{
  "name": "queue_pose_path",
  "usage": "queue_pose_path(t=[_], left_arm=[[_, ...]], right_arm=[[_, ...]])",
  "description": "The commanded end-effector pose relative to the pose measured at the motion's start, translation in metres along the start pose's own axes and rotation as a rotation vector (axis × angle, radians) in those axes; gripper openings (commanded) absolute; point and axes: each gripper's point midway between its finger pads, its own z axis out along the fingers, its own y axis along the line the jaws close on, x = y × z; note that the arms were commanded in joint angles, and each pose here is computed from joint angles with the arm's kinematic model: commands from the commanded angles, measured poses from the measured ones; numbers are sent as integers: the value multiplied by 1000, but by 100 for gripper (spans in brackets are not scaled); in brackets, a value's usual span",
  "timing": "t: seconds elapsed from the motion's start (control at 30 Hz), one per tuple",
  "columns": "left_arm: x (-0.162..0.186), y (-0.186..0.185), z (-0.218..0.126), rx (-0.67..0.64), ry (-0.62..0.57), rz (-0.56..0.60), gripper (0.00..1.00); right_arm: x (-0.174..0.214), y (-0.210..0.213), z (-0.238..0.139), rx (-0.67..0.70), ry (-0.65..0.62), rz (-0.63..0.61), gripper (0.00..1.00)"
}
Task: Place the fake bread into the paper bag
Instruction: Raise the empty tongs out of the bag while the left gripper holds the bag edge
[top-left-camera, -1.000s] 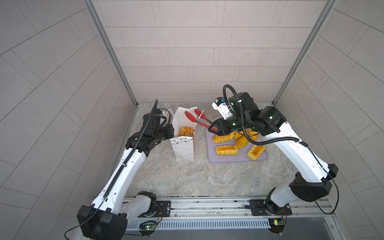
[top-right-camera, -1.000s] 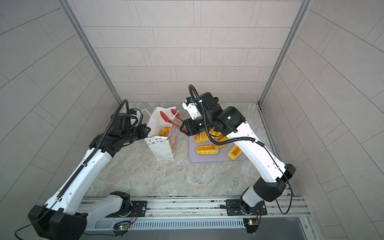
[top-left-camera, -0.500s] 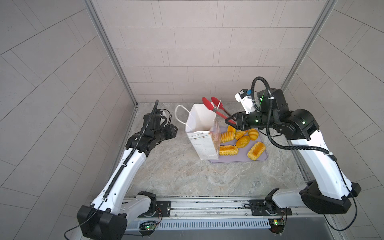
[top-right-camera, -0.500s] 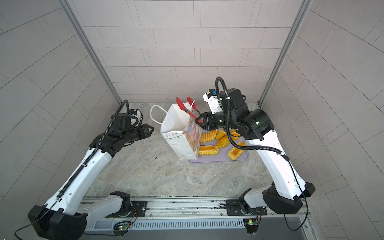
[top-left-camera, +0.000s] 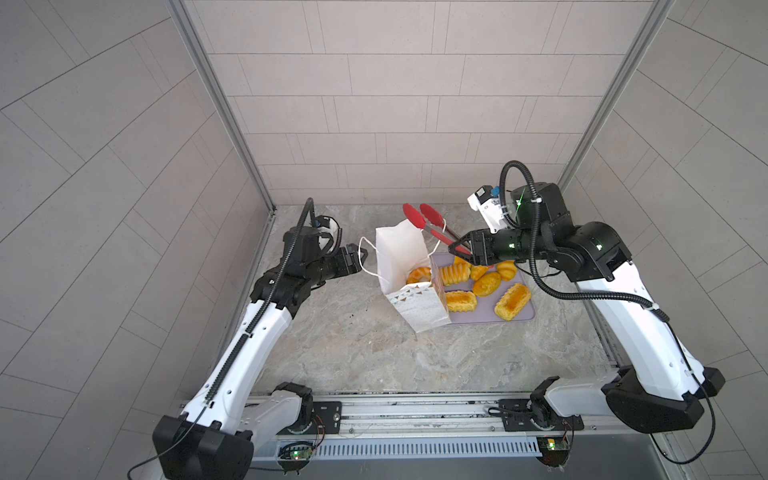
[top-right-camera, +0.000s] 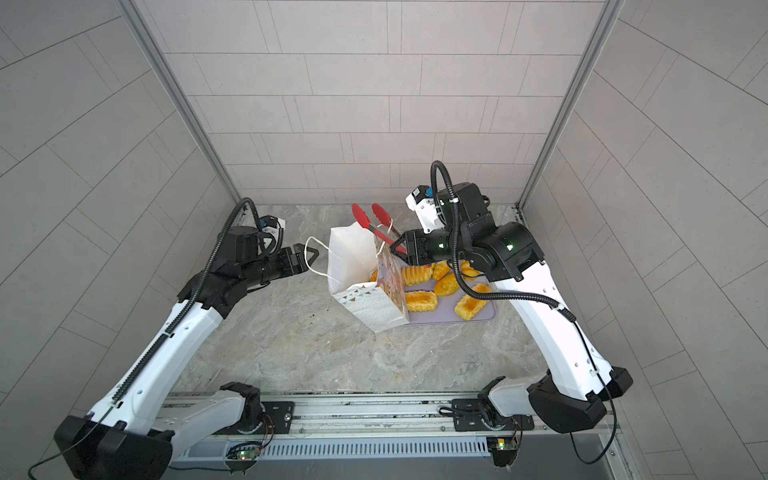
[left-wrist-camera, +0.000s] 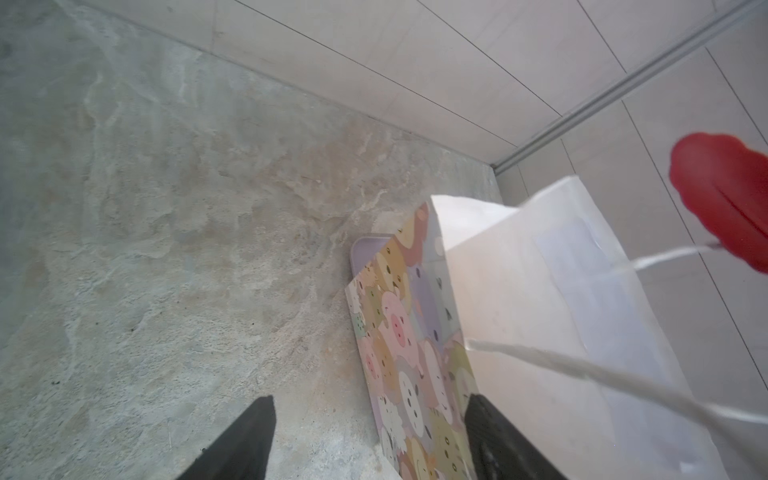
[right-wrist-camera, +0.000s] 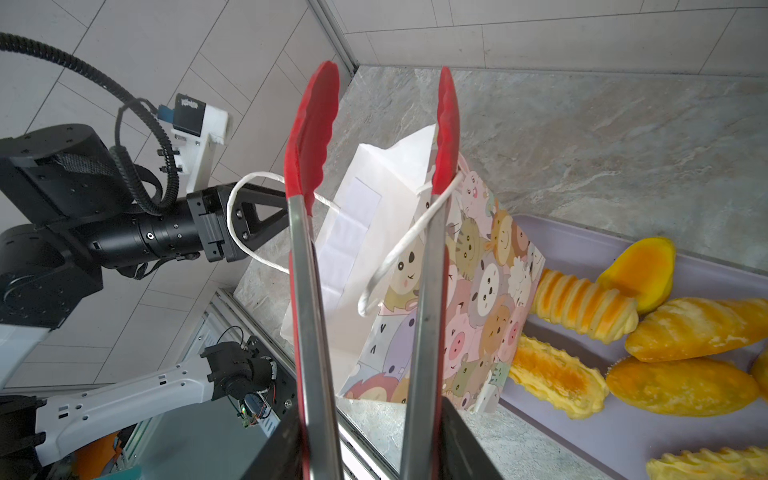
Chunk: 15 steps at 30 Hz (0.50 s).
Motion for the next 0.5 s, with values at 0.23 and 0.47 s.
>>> queue_pose_path(t=[0.23, 0.47], left_arm=[[9, -22, -17, 97, 18, 29, 86], [21, -11, 17, 107, 128, -35, 84]], right_arm=[[-21, 25, 1, -109, -57, 1, 46], [-21, 28, 5, -113, -51, -2, 46]])
